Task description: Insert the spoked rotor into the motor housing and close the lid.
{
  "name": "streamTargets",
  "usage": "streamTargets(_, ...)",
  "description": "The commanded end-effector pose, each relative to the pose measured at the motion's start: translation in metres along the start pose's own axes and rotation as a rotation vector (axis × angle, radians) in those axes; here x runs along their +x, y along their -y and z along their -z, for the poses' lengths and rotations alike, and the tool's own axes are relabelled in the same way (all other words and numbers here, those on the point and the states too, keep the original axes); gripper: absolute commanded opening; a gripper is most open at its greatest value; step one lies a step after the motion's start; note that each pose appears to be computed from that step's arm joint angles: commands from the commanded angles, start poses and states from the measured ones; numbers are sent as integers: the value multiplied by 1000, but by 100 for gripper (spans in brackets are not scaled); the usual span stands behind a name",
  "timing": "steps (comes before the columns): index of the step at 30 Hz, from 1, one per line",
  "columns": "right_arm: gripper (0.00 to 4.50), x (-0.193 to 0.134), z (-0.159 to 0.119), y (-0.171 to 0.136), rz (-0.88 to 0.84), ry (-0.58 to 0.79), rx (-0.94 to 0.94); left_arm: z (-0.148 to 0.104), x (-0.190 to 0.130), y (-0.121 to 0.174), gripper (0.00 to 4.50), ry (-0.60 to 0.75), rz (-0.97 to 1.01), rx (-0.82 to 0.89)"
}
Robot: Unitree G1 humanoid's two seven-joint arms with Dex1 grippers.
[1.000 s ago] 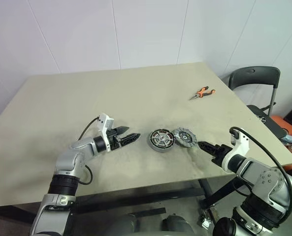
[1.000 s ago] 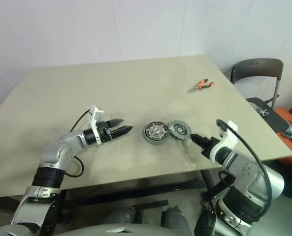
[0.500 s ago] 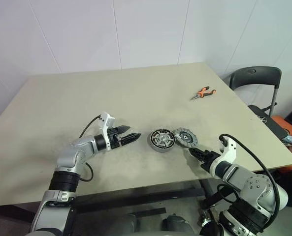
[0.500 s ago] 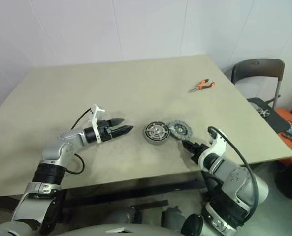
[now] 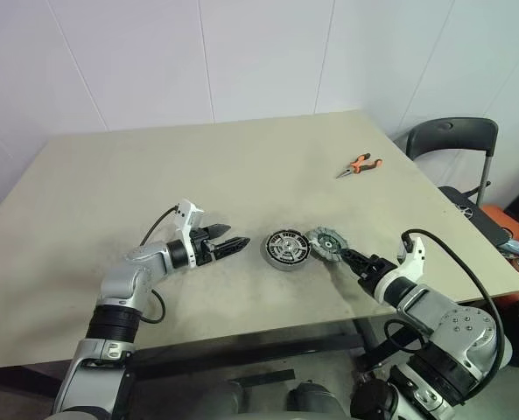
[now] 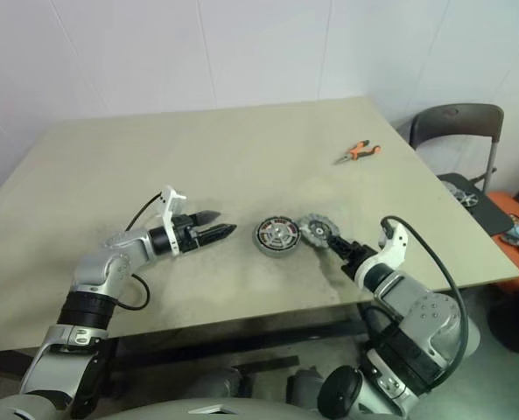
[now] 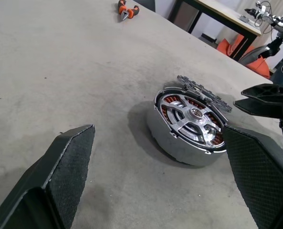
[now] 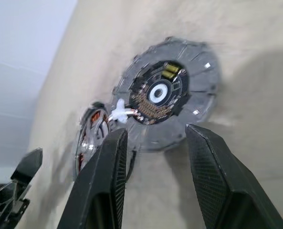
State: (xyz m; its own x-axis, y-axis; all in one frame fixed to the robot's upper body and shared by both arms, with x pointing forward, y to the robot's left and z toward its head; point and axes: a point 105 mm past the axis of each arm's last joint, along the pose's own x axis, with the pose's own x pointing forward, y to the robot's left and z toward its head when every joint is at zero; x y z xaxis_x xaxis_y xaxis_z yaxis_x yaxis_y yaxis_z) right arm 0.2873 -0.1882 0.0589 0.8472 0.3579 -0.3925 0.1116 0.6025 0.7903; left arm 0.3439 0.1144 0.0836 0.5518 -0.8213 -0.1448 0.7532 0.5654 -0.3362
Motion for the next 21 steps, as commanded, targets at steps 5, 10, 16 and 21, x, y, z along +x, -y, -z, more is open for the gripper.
streamTargets(5,201,15,37,4,-5,-52,140,-15,3,2,450,30,15,53)
streamTargets(10,201,15,39,14,23,-55,150,-14,2,1,450,28,10,54)
streamTargets(16,201,34,45,1,-13,-63,166,-13,2,2,450,24,10,53)
streamTargets(21,201,46,53,-12,-56,-94,155,-14,2,2,450,25,11,54)
